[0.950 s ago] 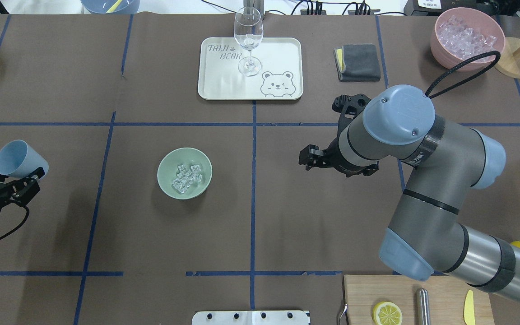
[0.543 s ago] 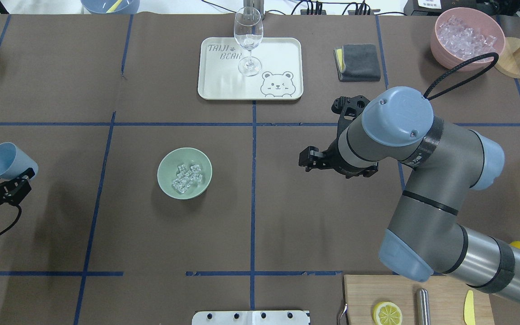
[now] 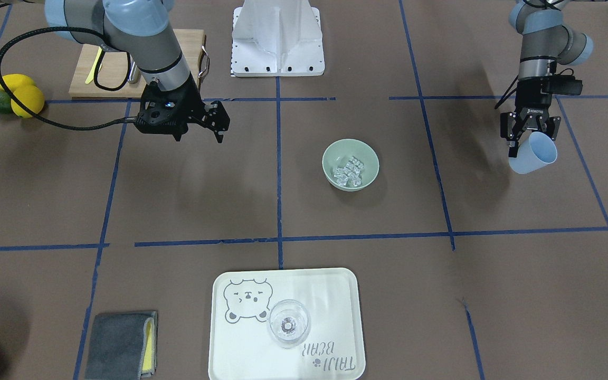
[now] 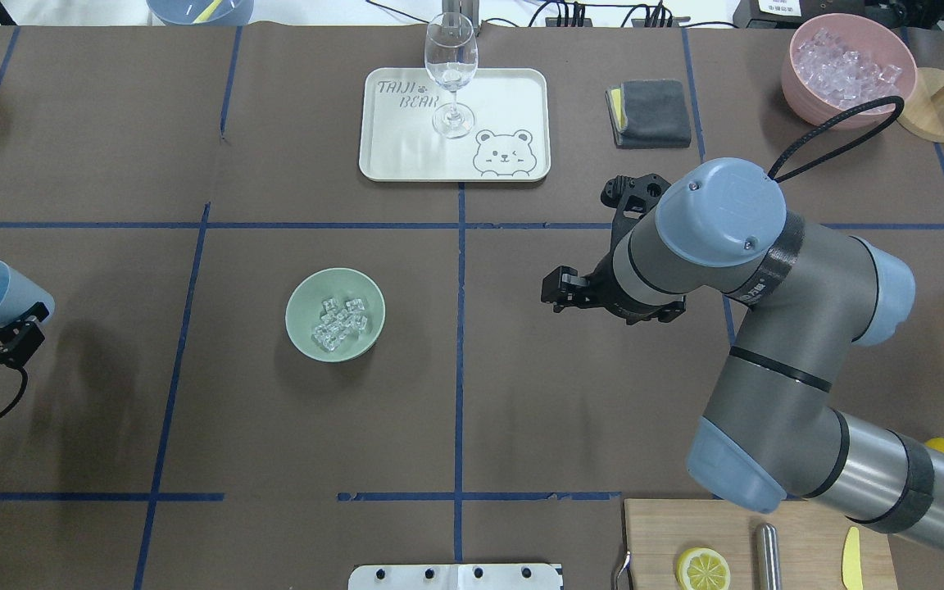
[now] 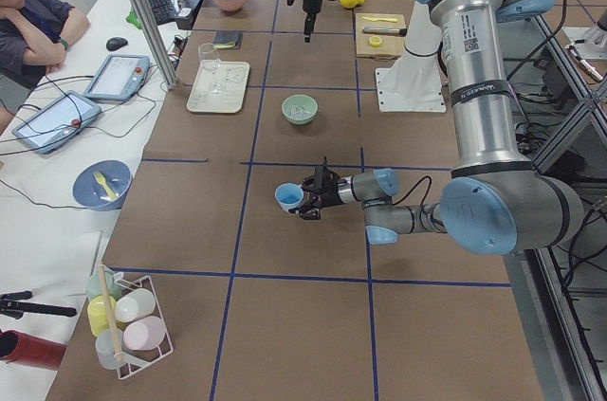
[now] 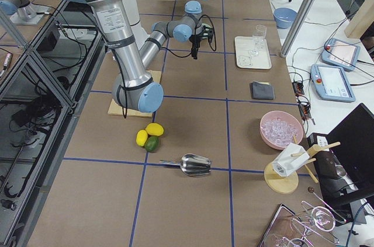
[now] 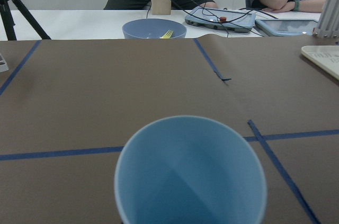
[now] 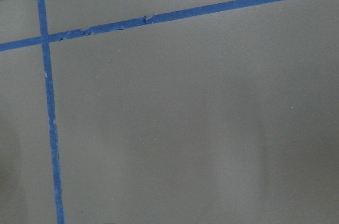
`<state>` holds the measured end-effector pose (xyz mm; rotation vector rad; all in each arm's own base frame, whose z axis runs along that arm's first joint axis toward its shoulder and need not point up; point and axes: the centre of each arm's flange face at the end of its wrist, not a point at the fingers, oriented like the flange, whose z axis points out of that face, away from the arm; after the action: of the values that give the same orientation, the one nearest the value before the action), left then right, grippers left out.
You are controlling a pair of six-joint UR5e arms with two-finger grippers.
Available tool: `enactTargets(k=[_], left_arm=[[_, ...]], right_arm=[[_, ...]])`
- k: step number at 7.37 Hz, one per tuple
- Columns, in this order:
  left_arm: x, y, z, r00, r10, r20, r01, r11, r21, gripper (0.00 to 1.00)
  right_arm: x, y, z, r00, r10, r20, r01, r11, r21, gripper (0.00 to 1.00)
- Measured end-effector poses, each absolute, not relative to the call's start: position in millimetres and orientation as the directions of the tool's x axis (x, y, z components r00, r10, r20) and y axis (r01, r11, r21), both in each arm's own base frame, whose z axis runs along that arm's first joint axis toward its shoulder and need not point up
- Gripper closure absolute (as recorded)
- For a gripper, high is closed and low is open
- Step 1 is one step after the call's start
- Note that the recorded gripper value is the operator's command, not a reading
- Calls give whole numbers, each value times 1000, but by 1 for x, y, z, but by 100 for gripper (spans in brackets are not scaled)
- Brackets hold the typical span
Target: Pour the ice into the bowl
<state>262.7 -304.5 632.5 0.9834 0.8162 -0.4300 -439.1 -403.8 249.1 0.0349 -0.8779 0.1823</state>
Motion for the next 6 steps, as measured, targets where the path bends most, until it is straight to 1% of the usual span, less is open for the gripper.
enactTargets(k=[2, 4, 5, 6], left_arm=[[275, -311, 639, 650, 14, -760, 668, 467, 580, 100], [285, -314, 645, 665, 8, -747, 661, 459, 593, 100], [287, -315, 647, 675, 6, -738, 653, 461, 601, 78], [288, -315, 648, 681, 6, -732, 647, 463, 606, 62]], right_arm=[[-439, -404, 249, 624, 144, 768, -173, 984, -44, 0], [-439, -404, 249, 624, 144, 768, -173, 984, -44, 0], [-439, -404, 249, 624, 144, 768, -173, 984, -44, 0], [-439, -404, 249, 624, 144, 768, -173, 984, -44, 0]])
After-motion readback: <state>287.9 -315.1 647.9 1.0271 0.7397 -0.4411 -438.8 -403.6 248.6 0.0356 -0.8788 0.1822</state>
